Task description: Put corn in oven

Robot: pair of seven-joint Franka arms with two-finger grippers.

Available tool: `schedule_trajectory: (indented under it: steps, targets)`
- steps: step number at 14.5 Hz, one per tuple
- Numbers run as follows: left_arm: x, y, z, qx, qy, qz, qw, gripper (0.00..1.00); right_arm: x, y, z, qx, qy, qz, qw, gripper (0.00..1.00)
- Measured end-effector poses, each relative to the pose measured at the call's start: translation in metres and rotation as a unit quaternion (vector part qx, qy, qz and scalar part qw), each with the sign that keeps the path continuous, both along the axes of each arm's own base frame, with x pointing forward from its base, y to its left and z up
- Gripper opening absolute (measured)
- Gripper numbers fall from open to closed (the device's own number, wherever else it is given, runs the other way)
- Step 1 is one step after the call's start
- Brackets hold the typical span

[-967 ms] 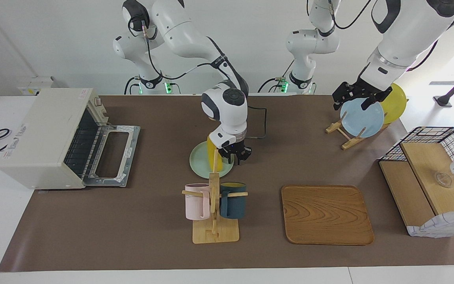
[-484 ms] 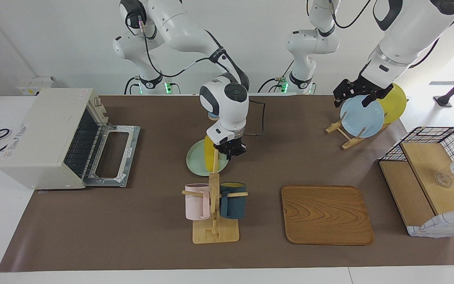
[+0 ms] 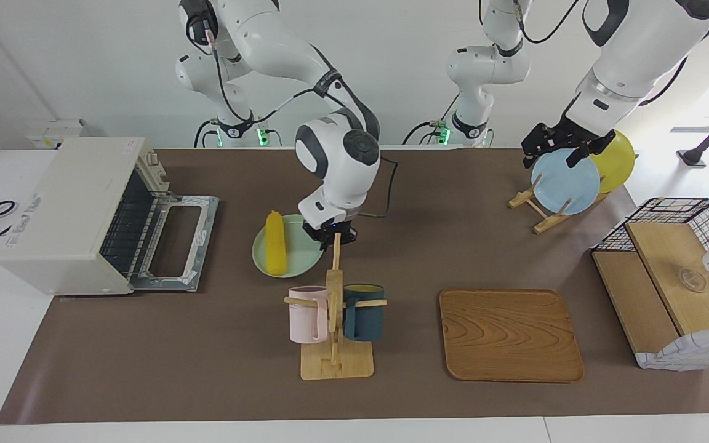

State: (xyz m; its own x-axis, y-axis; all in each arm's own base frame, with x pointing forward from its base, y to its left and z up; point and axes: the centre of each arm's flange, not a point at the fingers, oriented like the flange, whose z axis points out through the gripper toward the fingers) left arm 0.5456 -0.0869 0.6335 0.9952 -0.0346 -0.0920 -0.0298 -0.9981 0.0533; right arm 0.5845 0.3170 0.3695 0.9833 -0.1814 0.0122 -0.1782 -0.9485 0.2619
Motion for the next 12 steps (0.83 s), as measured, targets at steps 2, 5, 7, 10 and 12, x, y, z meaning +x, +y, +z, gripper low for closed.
schedule_trajectory:
  steps: [2,5,7,10,12]
  targets:
    - [-0.002,0.004,0.007,0.013,-0.009,-0.004,1.000,1.00,0.013,-0.044,0.014,-0.016,0.018,-0.006,1.000,0.03]
    - [-0.002,0.006,0.012,0.021,-0.018,-0.017,0.999,1.00,0.024,-0.106,0.032,-0.020,0.036,-0.016,0.999,0.03]
    - [-0.002,0.006,0.014,0.020,-0.024,-0.020,0.999,1.00,0.029,-0.149,0.032,-0.021,0.050,-0.025,0.998,0.03]
    - [0.001,0.008,0.007,0.020,-0.027,-0.018,0.999,1.00,0.032,-0.205,0.033,-0.020,0.072,-0.024,0.997,0.03]
    - [0.005,0.014,-0.006,0.020,-0.026,-0.015,0.999,1.00,0.030,-0.230,0.037,-0.016,0.082,-0.018,0.996,0.03]
